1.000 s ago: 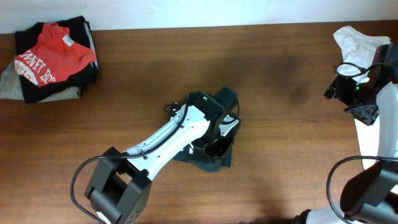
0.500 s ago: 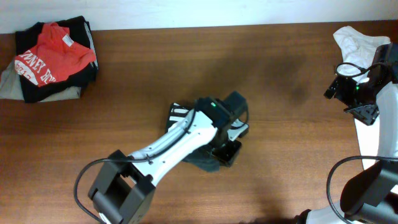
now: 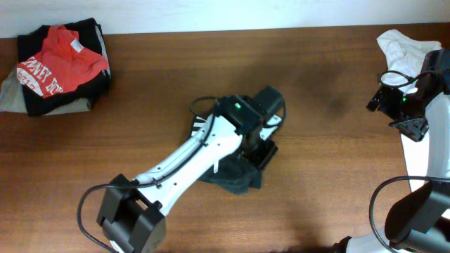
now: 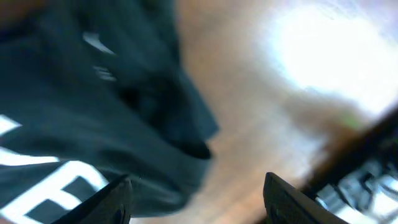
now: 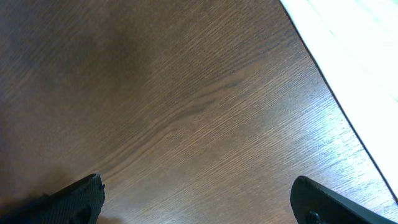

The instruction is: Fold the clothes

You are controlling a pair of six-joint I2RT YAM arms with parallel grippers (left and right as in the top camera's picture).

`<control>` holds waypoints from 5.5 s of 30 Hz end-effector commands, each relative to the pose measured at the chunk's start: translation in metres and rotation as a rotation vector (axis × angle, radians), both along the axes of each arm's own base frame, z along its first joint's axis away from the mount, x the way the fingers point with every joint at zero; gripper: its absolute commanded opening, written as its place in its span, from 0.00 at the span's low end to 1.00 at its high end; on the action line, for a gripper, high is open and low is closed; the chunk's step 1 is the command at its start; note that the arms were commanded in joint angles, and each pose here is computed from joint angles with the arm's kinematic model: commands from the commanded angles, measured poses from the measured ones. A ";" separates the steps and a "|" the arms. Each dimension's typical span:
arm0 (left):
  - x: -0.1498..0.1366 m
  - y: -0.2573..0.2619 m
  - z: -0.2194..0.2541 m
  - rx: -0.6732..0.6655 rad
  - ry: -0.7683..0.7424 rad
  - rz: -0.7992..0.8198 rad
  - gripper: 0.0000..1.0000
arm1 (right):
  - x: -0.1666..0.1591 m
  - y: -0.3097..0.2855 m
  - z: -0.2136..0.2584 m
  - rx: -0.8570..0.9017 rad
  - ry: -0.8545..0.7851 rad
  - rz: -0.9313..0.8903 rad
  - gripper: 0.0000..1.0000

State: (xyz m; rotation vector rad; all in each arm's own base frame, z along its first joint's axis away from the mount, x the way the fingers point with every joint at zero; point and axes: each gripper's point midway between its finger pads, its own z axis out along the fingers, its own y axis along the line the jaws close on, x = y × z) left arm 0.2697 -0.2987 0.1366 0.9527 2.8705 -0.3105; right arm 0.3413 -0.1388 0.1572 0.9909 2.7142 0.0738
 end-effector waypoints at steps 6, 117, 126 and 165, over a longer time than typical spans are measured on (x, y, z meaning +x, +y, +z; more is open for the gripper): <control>0.010 0.026 -0.056 0.076 0.145 0.101 0.10 | -0.001 -0.004 0.002 -0.019 0.002 -0.009 0.99; 0.085 0.120 0.051 -0.022 -0.137 0.328 0.99 | -0.001 -0.004 0.002 -0.019 0.002 -0.009 0.99; 0.127 0.161 -0.032 -0.360 0.172 0.266 0.99 | -0.001 -0.004 0.002 -0.019 0.002 -0.009 0.99; 0.062 0.143 -0.134 -0.389 0.428 0.157 0.99 | -0.001 -0.004 0.002 -0.019 0.002 -0.009 0.99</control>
